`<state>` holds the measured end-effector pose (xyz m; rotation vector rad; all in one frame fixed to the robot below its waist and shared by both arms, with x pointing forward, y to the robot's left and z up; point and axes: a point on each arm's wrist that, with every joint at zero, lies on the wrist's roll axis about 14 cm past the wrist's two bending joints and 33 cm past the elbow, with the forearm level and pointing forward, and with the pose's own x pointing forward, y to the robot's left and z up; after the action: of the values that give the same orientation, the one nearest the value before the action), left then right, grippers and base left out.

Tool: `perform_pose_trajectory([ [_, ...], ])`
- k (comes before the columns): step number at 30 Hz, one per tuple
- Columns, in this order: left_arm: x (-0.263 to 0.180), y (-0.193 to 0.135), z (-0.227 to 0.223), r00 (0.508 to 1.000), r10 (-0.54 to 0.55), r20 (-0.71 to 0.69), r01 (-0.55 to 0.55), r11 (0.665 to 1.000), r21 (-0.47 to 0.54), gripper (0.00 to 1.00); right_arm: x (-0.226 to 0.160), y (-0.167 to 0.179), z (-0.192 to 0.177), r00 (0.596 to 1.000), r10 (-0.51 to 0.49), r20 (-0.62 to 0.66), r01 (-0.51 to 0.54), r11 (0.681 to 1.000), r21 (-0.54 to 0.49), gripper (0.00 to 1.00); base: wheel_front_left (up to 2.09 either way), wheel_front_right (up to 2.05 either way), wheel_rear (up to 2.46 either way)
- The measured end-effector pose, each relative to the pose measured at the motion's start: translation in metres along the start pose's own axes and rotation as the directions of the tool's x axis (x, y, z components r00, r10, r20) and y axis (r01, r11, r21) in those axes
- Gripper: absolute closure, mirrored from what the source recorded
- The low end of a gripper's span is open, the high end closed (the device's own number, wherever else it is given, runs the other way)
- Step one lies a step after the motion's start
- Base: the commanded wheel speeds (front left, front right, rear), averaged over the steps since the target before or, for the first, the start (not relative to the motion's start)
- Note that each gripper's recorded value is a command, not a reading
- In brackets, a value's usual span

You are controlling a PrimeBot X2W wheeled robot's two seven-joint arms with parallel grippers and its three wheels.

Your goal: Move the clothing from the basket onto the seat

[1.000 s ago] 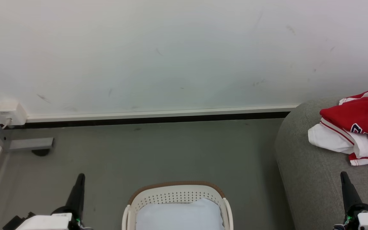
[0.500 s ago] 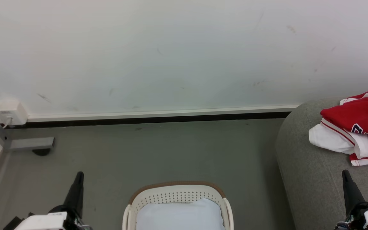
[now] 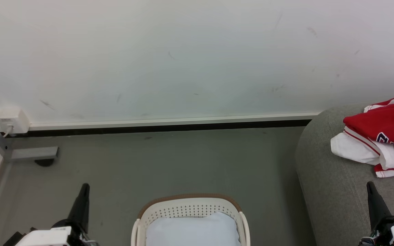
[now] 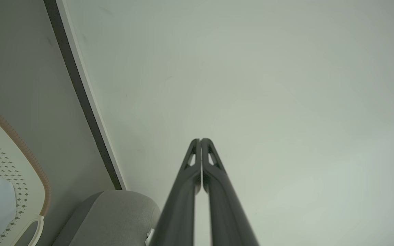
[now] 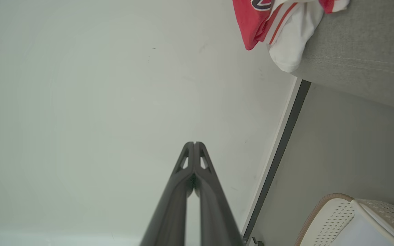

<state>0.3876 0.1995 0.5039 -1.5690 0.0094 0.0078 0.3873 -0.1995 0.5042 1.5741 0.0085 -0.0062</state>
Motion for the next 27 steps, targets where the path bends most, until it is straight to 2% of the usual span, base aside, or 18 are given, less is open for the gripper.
perform_pose_trajectory([
  [27,0.0001,-0.0001,-0.0001,1.000,0.000,0.000,0.000,1.000,0.000,1.00,-0.0001,0.0000,0.0006,1.000,0.000,0.002,0.000,1.000,0.001,1.00,0.00,0.00,0.00],
])
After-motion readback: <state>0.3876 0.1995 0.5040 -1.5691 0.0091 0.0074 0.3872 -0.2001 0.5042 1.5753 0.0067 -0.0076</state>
